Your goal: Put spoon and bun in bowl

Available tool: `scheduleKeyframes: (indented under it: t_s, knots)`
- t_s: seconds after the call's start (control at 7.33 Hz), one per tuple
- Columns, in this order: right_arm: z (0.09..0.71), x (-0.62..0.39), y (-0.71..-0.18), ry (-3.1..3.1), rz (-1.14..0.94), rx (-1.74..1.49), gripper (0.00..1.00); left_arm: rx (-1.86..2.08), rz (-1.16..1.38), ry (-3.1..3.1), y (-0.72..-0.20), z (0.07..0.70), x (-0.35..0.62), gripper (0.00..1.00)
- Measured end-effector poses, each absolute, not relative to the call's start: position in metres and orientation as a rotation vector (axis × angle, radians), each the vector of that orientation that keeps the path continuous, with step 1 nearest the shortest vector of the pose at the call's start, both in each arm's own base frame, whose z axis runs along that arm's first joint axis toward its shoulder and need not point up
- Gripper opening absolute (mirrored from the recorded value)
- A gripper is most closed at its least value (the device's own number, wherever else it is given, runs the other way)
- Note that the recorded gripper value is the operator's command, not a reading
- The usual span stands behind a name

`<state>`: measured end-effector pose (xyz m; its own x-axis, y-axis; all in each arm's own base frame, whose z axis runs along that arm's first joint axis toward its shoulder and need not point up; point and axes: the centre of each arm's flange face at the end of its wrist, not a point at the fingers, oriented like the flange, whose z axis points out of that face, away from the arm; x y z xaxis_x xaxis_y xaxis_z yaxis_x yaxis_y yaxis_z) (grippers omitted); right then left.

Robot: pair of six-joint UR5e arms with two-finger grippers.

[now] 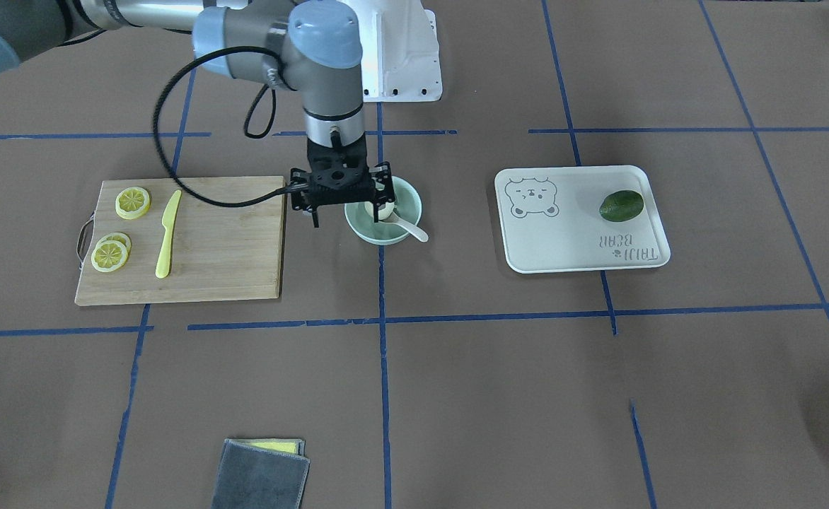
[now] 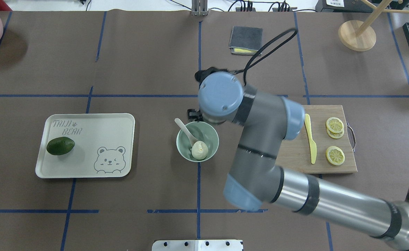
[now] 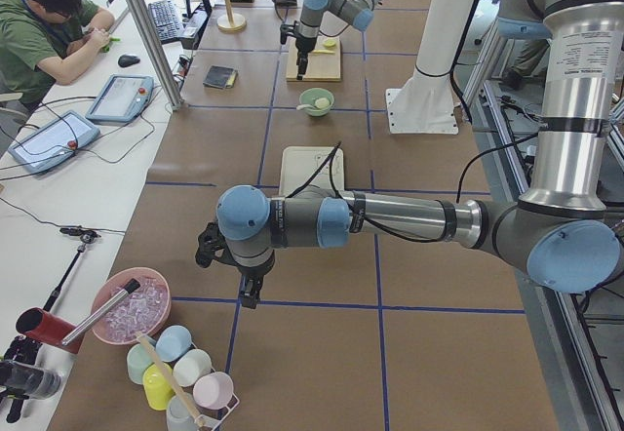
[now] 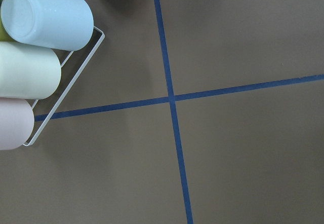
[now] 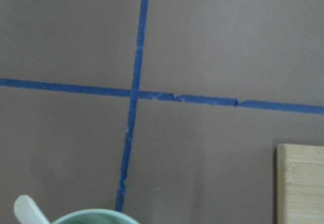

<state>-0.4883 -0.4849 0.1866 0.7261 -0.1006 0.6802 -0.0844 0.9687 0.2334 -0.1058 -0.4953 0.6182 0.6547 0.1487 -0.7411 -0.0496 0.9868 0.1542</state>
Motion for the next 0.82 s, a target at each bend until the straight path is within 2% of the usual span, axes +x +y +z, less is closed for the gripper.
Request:
scheduleKeyframes:
  t_s: [0.27,0.41,0.55,0.82]
  knots:
    - [0.277,-0.331,-0.576,-0.715,-0.167,0.26,1.0,0.114,0.11,0.846,-0.493,0.622,-0.106,1.0]
    - [0.33,-0.243,-0.603,-0.697,-0.233,0.261,1.0,0.114,0.111,0.844,-0.492,0.622,-0.106,1.0]
    - [0.383,-0.158,-0.613,-0.693,-0.276,0.259,1.0,0.115,0.112,0.843,-0.493,0.622,-0.106,1.0]
    - [0.472,-0.035,-0.594,-0.662,-0.3,0.252,1.0,0.119,0.115,0.842,-0.493,0.621,-0.105,1.0]
